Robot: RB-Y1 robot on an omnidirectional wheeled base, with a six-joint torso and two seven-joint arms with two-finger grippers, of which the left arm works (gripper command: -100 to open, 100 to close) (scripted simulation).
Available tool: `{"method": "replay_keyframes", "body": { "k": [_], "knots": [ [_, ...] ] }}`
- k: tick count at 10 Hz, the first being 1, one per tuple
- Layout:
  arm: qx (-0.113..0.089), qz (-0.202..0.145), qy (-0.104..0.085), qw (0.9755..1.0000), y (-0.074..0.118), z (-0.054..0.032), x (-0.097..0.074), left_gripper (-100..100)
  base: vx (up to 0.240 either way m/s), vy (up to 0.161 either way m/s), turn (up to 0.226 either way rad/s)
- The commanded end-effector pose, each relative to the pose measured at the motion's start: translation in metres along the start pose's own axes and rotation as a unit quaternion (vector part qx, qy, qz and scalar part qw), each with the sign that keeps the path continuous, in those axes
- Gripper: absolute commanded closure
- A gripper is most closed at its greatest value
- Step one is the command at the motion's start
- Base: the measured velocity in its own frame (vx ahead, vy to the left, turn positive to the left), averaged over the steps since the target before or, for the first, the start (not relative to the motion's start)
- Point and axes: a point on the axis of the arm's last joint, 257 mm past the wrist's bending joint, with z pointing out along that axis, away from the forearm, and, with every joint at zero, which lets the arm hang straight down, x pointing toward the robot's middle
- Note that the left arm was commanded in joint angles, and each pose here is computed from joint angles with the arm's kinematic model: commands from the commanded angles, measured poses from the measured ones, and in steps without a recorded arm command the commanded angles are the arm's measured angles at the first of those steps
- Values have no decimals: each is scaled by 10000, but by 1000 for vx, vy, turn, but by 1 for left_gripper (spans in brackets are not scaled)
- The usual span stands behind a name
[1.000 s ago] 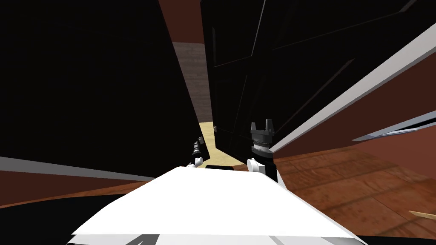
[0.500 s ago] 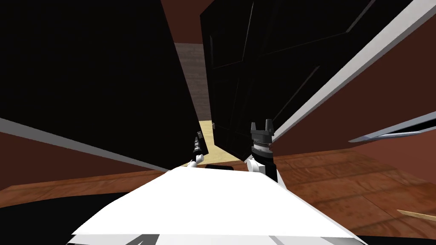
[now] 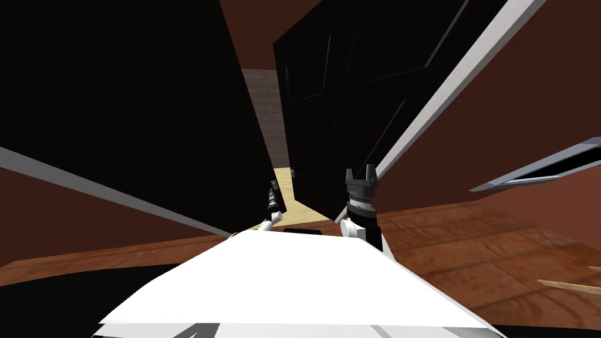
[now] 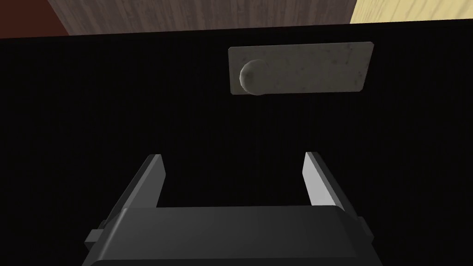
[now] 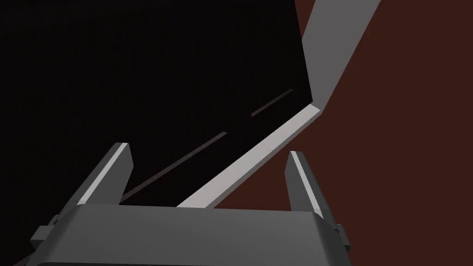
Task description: Push the door open
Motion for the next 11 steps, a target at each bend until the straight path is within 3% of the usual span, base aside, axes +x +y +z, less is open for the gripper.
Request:
{"method": "replay_keyframes", "body": {
  "k": [1,4,7,8,9,11],
  "knots": [
    [44,68,-152,9999,-23,18,-140,-100,155,101,-172],
    [67,73,-382,9992,-25,-3,-263,-100,175,127,-170],
    [4,-40,-579,9983,25,-105,-234,-100,159,138,-154],
    [6,-8,-549,9985,25,-97,-267,-100,66,48,-23],
    [6,-8,-549,9985,25,-97,-267,100,-16,-6,20],
    [6,-8,-549,9985,25,-97,-267,100,-18,-15,6]
  ]
}}
